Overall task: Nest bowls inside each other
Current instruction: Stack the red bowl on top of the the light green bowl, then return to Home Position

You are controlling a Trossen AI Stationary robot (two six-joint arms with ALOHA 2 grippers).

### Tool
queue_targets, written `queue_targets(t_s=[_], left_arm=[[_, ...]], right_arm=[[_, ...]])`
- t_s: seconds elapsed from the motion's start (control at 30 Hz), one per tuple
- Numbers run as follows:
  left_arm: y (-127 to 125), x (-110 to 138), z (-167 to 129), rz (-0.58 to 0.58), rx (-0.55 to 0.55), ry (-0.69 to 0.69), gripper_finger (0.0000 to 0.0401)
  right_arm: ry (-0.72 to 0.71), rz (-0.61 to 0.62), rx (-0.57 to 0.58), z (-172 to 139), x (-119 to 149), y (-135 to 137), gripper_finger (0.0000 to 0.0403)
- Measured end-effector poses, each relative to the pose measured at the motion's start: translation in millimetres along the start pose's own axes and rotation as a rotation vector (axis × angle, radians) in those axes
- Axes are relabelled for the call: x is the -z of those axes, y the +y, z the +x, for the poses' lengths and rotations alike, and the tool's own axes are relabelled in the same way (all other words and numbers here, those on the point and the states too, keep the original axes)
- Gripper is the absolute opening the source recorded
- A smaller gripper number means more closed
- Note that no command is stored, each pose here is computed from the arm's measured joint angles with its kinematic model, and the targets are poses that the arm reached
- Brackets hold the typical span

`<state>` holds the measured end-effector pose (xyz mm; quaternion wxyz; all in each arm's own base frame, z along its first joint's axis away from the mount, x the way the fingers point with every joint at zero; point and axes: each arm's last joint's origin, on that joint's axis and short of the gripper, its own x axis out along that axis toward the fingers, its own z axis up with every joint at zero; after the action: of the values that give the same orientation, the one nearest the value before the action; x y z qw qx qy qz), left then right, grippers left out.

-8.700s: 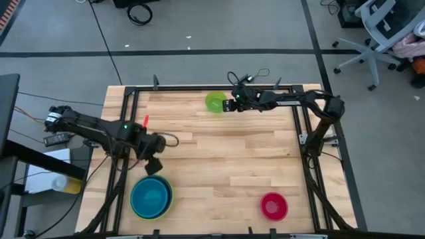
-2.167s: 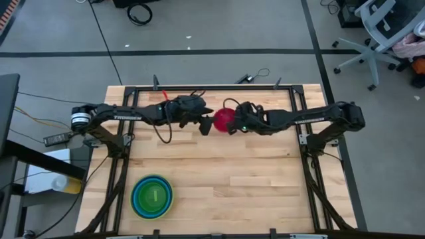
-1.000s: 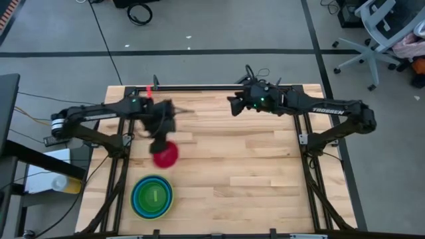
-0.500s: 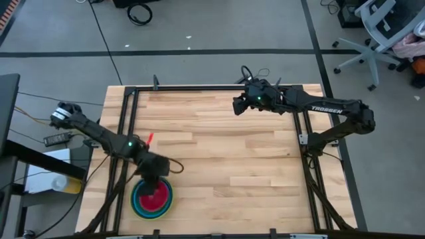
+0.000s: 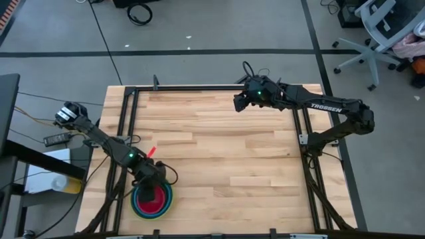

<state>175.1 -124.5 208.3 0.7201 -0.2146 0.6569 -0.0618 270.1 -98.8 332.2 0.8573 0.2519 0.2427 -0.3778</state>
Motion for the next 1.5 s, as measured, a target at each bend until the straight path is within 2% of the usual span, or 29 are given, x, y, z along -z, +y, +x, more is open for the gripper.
queue_targets(t_s=[0.17, 0.3, 0.47, 0.57, 0.63, 0.7, 0.8, 0.87, 0.97, 1.03, 1.1, 1.17, 1.23, 1.33, 1.4, 1.5], left_arm=[[-5.8, -1.6, -11.0, -0.028, 0.003, -0.005, 0.0156], [-12.8, -7.0, -32.5, -0.026, -0.008, -0.003, 0.0210], [-14.4, -18.9, -67.8, -0.006, -0.081, -0.067, 0.0232], [-12.7, -28.4, -88.7, 0.037, -0.164, -0.170, 0.0233], [-11.2, -38.9, -104.1, 0.070, -0.231, -0.290, 0.0233], [-8.1, -54.0, -120.4, 0.107, -0.277, -0.441, 0.0229], [-2.0, -85.6, -148.9, 0.156, -0.224, -0.735, 0.0210], [2.1, -106.4, -169.3, 0.174, -0.186, -0.964, 0.0194], [9.5, -127.2, -196.8, 0.213, -0.188, -1.242, 0.0173], [14.3, -132.9, -209.9, 0.233, -0.207, -1.355, 0.0164], [18.5, -135.9, -217.9, 0.236, -0.222, -1.422, 0.0160], [21.7, -134.8, -220.6, 0.213, -0.217, -1.429, 0.0158], [25.9, -129.9, -224.7, 0.165, -0.142, -1.419, 0.0153], [27.6, -112.1, -239.9, 0.258, -0.034, -1.416, 0.0131], [28.9, -92.2, -248.7, 0.298, -0.066, -1.404, 0.0109], [33.8, -64.6, -252.3, 0.303, -0.131, -1.372, 0.0071]], right_arm=[[0.014, -0.013, -0.023, 0.1, 0.1, 0.3, 0.0225], [0.034, -0.015, -0.060, 0.1, 0.6, 1.5, 0.0224], [0.054, -0.011, -0.121, -0.2, 0.3, 3.9, 0.0223], [0.060, -0.016, -0.160, -0.6, -0.1, 6.1, 0.0223], [0.041, -0.069, -0.225, -1.9, -1.6, 11.6, 0.0223], [-0.001, -0.155, -0.361, -7.8, -4.0, 23.1, 0.0222], [-0.096, -0.237, -0.608, -21.8, -9.2, 43.4, 0.0217], [-0.169, -0.261, -0.721, -29.6, -12.6, 54.2, 0.0209], [-0.248, -0.272, -0.799, -38.3, -14.5, 65.0, 0.0196], [-0.276, -0.319, -0.814, -41.0, -13.0, 68.8, 0.0185], [-0.283, -0.379, -0.814, -42.0, -10.1, 70.8, 0.0168], [-0.284, -0.421, -0.821, -44.1, -6.9, 73.1, 0.0145], [-0.289, -0.450, -0.853, -49.9, -4.9, 75.4, 0.0113], [-0.281, -0.451, -0.886, -61.4, -2.6, 75.8, 0.0052], [-0.254, -0.441, -0.881, -67.8, -1.2, 72.3, 0.0016], [-0.216, -0.463, -0.858, -75.0, 0.9, 64.4, 0.0014]])
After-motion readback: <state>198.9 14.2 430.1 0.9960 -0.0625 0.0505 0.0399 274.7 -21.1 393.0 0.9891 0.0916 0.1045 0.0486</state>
